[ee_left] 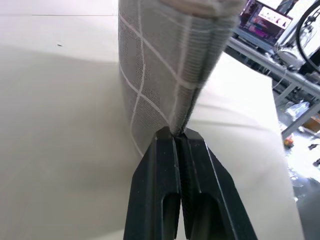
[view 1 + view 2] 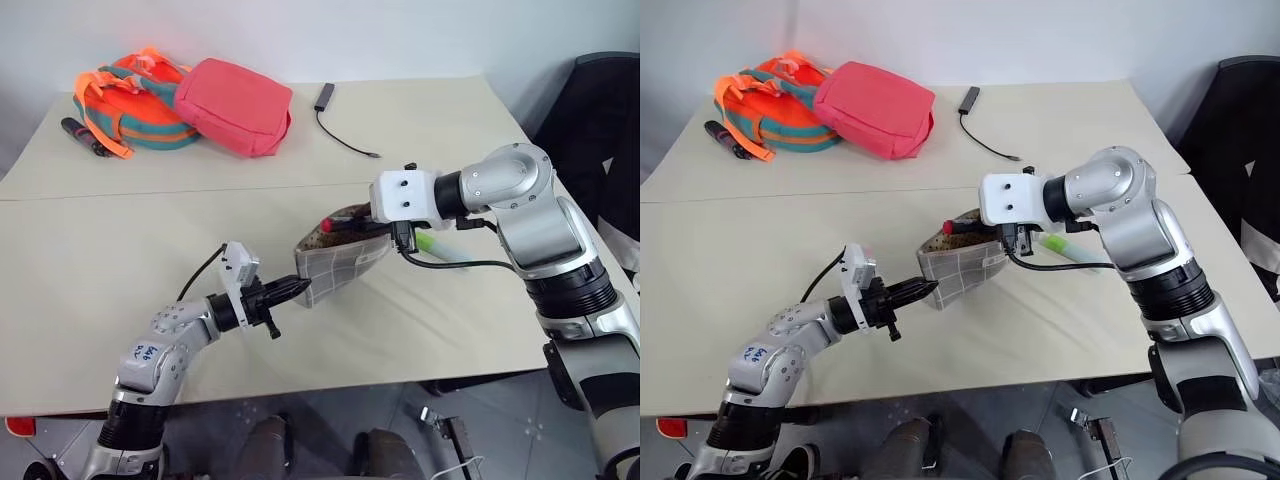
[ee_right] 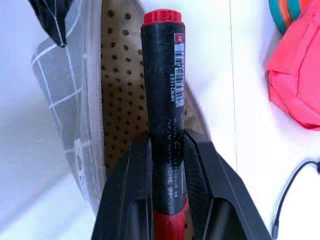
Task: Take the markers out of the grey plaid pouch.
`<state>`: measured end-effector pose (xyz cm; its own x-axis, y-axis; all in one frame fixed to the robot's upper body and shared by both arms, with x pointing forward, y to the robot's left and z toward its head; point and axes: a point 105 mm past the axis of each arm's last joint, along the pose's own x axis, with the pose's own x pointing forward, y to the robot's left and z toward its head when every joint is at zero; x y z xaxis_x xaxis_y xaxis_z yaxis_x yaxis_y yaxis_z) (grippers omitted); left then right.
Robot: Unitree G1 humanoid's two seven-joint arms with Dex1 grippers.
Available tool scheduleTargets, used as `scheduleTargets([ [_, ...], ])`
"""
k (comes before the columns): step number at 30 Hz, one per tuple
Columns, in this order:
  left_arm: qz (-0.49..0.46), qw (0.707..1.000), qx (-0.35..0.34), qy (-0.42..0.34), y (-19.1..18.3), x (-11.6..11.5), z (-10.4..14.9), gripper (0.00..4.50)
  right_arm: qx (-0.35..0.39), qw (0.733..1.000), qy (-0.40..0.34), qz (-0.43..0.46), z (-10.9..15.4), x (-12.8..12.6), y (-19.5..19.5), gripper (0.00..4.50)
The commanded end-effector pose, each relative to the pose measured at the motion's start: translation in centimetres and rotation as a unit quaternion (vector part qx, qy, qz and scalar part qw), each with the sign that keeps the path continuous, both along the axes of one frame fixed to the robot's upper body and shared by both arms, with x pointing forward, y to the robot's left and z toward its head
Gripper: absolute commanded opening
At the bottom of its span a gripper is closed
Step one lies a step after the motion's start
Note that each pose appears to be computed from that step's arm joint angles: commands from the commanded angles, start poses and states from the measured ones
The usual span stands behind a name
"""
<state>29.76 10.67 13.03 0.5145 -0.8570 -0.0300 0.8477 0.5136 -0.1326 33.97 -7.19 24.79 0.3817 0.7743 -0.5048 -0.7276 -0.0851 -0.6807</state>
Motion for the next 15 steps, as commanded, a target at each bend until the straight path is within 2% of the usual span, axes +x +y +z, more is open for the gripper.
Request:
scheduleTargets([
  [1, 0.066, 0.995, 0.023, -0.064, 3.1, 2.1, 2.0, 0.0, 0.194, 0.978, -0.06, 0.042, 8.2, -1.4, 1.8, 0.52],
  [7, 0.106, 0.986, 0.043, -0.125, 5.4, 3.2, 4.1, 0.0, 0.225, 0.968, -0.113, 0.022, 10.0, -0.8, 1.4, 0.52],
  [11, 0.142, 0.97, 0.086, -0.178, 7.3, 3.5, 5.5, 0.0, 0.186, 0.976, -0.112, -0.018, 7.9, 0.4, -0.6, 0.52],
  [13, 0.18, 0.95, 0.138, -0.215, 9.3, 3.7, 6.3, 0.0, 0.114, 0.986, -0.111, -0.056, 5.0, 1.5, -2.4, 0.52],
  [15, 0.229, 0.91, 0.218, -0.266, 11.6, 3.9, 7.3, 0.0, 0.031, 0.99, -0.097, -0.097, 0.9, 2.5, -4.7, 0.52],
])
